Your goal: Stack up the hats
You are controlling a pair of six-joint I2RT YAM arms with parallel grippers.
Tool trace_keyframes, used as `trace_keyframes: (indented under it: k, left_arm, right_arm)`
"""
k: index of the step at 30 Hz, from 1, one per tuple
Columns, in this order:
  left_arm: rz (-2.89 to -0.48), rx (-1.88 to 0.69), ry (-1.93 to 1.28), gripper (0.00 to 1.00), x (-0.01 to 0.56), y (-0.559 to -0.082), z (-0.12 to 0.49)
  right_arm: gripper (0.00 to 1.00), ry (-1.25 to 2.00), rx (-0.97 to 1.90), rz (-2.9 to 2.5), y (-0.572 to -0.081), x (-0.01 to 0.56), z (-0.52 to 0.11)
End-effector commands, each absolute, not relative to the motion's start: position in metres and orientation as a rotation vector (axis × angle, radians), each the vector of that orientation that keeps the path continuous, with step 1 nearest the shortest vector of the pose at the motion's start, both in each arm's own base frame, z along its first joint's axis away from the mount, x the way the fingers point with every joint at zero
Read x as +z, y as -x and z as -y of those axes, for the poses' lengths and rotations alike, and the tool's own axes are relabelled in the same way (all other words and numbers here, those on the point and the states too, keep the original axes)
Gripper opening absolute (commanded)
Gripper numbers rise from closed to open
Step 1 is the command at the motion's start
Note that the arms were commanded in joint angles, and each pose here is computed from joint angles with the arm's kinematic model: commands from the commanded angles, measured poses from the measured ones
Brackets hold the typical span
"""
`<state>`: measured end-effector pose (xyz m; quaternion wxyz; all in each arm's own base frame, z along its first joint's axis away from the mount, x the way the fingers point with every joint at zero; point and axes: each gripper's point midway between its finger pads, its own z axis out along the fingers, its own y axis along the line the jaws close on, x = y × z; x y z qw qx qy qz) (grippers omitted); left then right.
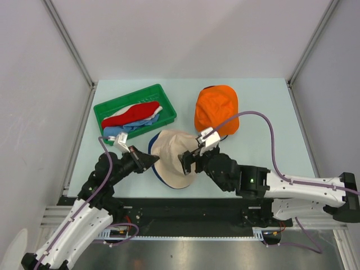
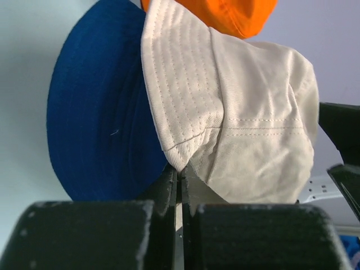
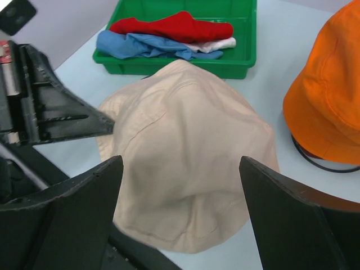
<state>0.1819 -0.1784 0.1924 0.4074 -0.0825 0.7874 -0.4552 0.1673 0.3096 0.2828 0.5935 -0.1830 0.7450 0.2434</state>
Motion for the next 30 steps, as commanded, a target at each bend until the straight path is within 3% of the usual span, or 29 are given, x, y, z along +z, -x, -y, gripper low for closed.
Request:
trace_keyframes:
  k: [1, 20, 28, 29, 30]
  left_arm:
    - [-1.937, -1.046, 0.203, 0.00, 0.204, -0.198, 0.169]
    - [-2.089, -0.735, 0.264, 0.00, 0.138, -0.233, 0.146]
    - [-2.087, -0.718, 0.235, 0.00, 0.144, -0.242, 0.148]
    - [-2.074, -0.712, 0.228, 0.02, 0.151, -0.243, 0.147]
    - [-2.032, -0.715, 0.217, 0.20, 0.173, -0.246, 0.147]
  right_arm:
    - [0.90, 0.425, 0.660, -1.697, -0.184, 0.305, -0.330]
    - [0.94, 0.458, 0.690, -1.938, -0.223, 0.228, -0.345]
    - [0.96, 0.479, 0.711, -1.925, -0.229, 0.237, -0.346]
    - [0.96, 0.491, 0.710, -1.919, -0.229, 0.240, -0.346]
    - [0.97, 0.497, 0.720, -1.909, -0.228, 0.245, -0.347]
